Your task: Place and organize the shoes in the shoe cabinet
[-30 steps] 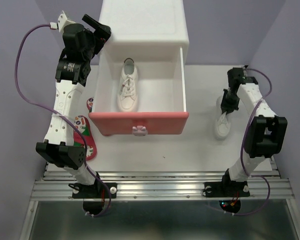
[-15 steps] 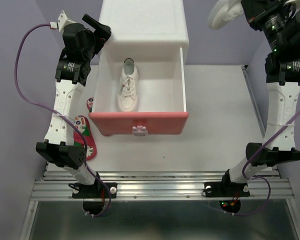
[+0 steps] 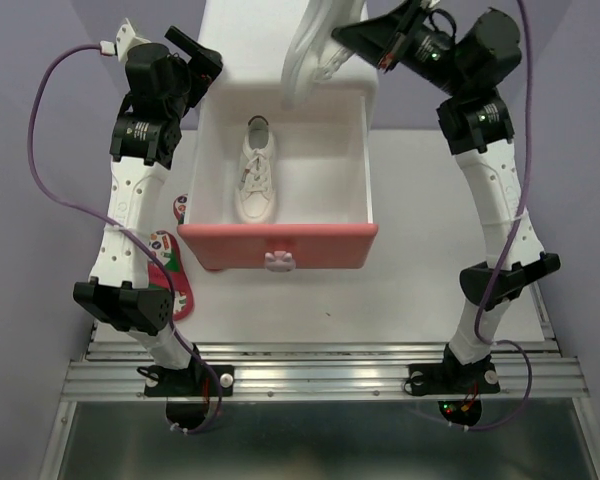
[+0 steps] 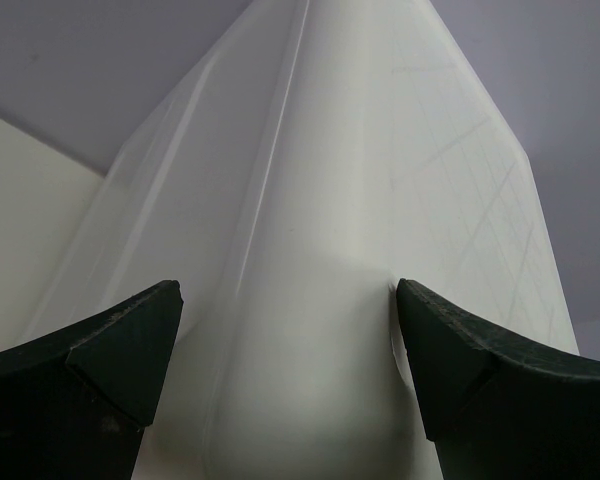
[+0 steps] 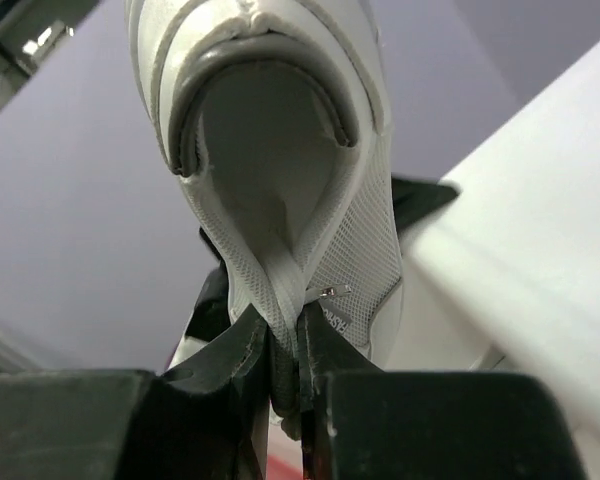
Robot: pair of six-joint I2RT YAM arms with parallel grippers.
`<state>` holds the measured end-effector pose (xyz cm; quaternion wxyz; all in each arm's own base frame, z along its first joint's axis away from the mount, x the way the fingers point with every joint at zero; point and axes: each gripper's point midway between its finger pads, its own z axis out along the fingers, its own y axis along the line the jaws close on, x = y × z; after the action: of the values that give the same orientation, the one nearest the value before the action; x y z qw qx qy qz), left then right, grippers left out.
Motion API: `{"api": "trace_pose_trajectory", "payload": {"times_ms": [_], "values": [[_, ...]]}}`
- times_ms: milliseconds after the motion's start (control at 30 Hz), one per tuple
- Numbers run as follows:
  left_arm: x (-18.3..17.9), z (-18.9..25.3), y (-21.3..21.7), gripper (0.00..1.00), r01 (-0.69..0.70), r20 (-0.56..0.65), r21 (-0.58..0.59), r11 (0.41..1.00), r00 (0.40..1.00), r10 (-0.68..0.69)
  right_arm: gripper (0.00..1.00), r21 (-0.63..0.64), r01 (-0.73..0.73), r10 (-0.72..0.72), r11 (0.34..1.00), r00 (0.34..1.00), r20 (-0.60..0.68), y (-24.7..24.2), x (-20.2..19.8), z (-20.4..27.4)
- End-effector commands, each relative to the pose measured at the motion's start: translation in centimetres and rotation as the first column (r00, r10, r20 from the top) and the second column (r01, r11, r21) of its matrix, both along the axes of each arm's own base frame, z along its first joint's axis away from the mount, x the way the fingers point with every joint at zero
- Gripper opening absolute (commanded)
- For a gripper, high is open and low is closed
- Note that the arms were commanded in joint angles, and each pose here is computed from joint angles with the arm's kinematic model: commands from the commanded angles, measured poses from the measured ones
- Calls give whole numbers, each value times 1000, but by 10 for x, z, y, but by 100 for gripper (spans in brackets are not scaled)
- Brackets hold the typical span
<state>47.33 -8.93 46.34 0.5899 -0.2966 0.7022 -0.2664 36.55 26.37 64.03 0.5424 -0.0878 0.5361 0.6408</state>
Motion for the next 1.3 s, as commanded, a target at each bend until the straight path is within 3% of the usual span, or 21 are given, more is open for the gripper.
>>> {"api": "trace_pose_trajectory", "payload": {"times_ms": [0,167,367,800,967,1067,1267], "values": [[-19,-129,-5,97,101,-427,145,984,904,-30,1,-118,-91,104,989,989,107,18,-65,6],[-19,-130,-5,97,97,-430,144,985,903,-26,1,-270,-157,161,950,987,-8,33,-76,-41],[-20,-137,-3,97,96,-447,154,983,895,-17,1,-329,-252,232,910,968,-99,45,-88,-68],[-19,-149,-1,97,95,-468,173,980,884,-3,1,-428,-368,230,825,912,-340,50,-102,-133],[-18,-155,-1,97,100,-478,176,979,879,-4,1,-457,-289,137,841,931,-338,61,-85,-142],[-18,-156,0,97,98,-479,180,979,878,0,1,-491,-311,126,814,920,-372,76,-88,-161],[-19,-163,0,97,111,-492,192,975,871,-2,1,-594,-118,-156,796,908,-389,60,-64,-187]]}}
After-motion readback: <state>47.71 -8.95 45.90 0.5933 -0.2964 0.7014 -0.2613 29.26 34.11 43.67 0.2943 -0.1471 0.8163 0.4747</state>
